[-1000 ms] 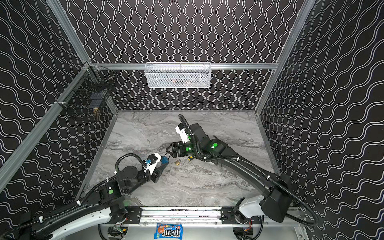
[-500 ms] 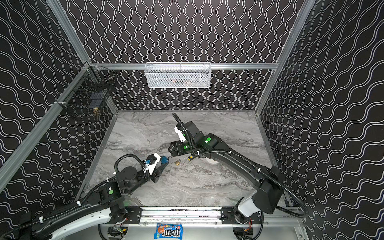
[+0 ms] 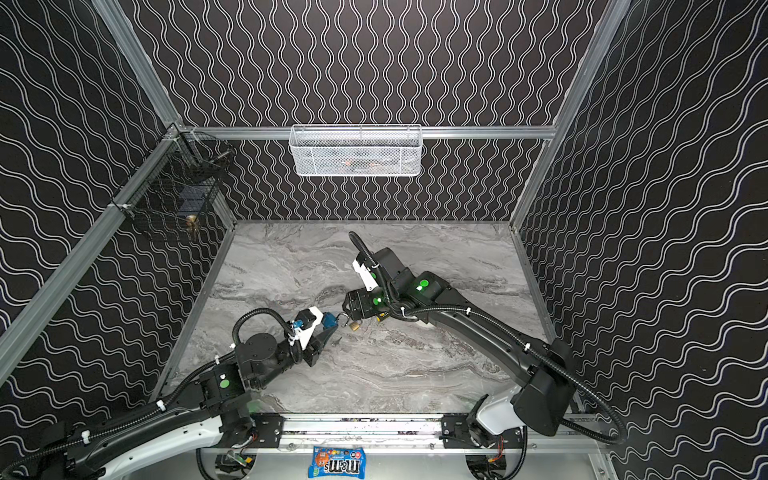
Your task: Unlock with the key
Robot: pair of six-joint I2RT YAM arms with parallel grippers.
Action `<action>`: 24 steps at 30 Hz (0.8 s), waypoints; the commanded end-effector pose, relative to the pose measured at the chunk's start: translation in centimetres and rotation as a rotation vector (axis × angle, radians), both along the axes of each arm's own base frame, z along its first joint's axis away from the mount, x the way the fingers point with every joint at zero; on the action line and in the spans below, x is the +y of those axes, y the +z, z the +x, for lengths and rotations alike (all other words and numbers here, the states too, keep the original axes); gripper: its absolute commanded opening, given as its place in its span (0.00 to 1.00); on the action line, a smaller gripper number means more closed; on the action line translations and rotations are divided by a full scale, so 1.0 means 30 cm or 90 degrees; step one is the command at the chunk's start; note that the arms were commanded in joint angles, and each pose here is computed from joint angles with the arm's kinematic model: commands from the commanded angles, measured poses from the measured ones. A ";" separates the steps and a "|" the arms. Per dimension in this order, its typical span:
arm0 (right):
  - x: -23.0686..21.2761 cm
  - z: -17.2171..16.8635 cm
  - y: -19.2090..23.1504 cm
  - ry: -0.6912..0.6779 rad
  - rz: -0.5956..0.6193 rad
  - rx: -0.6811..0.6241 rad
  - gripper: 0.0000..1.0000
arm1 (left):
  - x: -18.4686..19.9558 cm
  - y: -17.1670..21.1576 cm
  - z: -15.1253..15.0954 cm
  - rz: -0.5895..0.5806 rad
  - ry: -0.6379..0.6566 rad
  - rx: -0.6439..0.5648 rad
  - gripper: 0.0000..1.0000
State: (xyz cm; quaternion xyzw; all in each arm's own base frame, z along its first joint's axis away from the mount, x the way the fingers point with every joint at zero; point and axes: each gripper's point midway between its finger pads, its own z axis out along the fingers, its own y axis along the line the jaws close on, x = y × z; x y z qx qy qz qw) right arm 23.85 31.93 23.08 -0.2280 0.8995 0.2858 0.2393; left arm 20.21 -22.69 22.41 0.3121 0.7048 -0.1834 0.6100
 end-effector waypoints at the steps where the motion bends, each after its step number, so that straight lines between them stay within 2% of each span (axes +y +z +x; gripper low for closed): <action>1: 0.014 -0.017 0.033 0.011 0.038 -0.004 0.81 | -0.005 0.079 0.014 -0.048 0.009 -0.035 0.00; 7: -0.001 -0.034 0.016 0.009 0.048 0.001 0.81 | -0.001 0.073 0.015 -0.048 0.014 -0.027 0.00; 12: -0.025 -0.027 0.004 -0.009 0.048 -0.009 0.82 | 0.039 0.047 0.027 -0.034 0.057 0.011 0.00; 15: -0.060 -0.004 -0.012 -0.044 0.036 -0.015 0.82 | 0.083 -0.003 0.032 -0.021 0.103 0.065 0.00; 19: -0.068 -0.011 -0.028 -0.053 0.060 -0.010 0.82 | 0.161 -0.092 0.035 0.004 0.191 0.160 0.00; 24: -0.066 -0.012 -0.079 -0.061 0.068 0.003 0.82 | 0.257 -0.216 0.013 0.082 0.307 0.283 0.00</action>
